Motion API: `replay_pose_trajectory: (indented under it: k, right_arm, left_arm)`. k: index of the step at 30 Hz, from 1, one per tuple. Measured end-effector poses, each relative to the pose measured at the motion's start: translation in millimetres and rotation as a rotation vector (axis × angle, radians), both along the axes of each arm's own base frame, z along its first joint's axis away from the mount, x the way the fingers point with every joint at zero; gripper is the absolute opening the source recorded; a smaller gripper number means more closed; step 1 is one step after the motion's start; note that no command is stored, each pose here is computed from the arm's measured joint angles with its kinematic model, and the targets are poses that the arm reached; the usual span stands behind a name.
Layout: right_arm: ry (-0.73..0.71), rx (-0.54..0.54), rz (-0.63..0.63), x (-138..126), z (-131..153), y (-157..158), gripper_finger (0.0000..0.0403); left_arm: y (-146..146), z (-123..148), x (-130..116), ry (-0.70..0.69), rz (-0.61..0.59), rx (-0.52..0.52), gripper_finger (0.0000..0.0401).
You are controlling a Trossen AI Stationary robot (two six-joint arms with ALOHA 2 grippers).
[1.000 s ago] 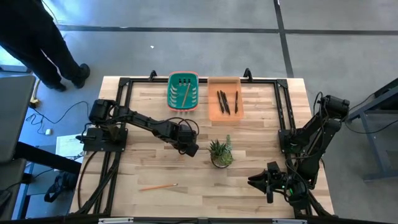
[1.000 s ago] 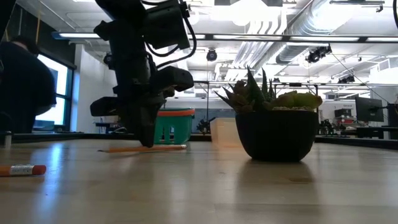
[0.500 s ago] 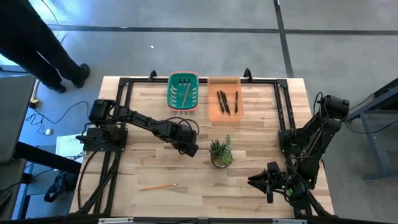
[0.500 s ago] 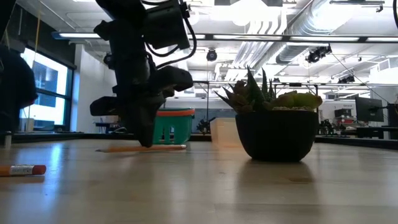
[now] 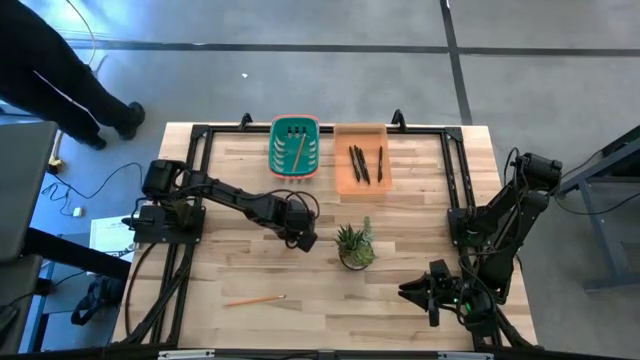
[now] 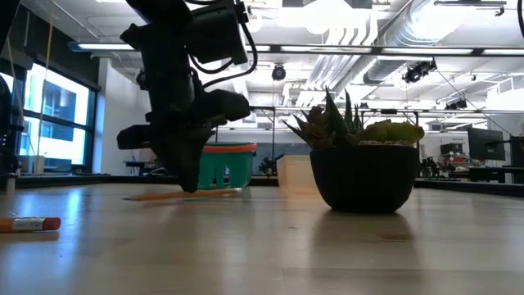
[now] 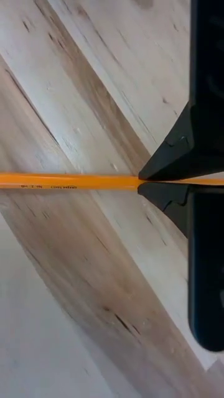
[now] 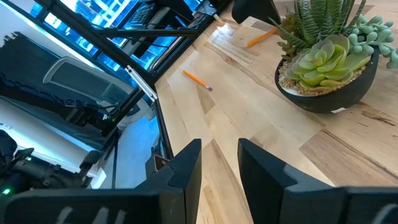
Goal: Sort pens & pencils
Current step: Put the top pencil into the green bin
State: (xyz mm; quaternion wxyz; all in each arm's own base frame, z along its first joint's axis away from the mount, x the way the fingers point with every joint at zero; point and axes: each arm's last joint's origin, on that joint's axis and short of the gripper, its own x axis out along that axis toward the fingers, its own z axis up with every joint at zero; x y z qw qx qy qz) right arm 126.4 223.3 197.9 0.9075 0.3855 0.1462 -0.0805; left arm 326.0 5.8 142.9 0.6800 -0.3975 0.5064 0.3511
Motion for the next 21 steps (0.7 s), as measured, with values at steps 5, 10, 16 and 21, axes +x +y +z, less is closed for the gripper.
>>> replay_pose_trajectory:
  k: [5, 10, 16, 21]
  right_arm:
    - [0.000, 0.000, 0.000, 0.0, 0.0, 0.0, 0.0096]
    - [0.000, -0.001, 0.000, 0.0, -0.1, -0.1, 0.0096]
    - [0.001, -0.001, 0.000, 0.0, -0.1, -0.1, 0.0096]
    - [0.001, -0.002, 0.000, 0.0, -0.1, -0.1, 0.0096]
  left_arm:
    - [0.6, 7.1, 3.3, -0.020, -0.019, 0.013, 0.0000]
    - [1.9, 21.8, 12.1, -0.037, -0.052, 0.049, 0.0000]
    - [7.0, 40.7, 18.4, -0.020, -0.077, 0.106, 0.0000]
    - [14.0, 53.8, 21.3, -0.001, -0.086, 0.145, 0.0000]
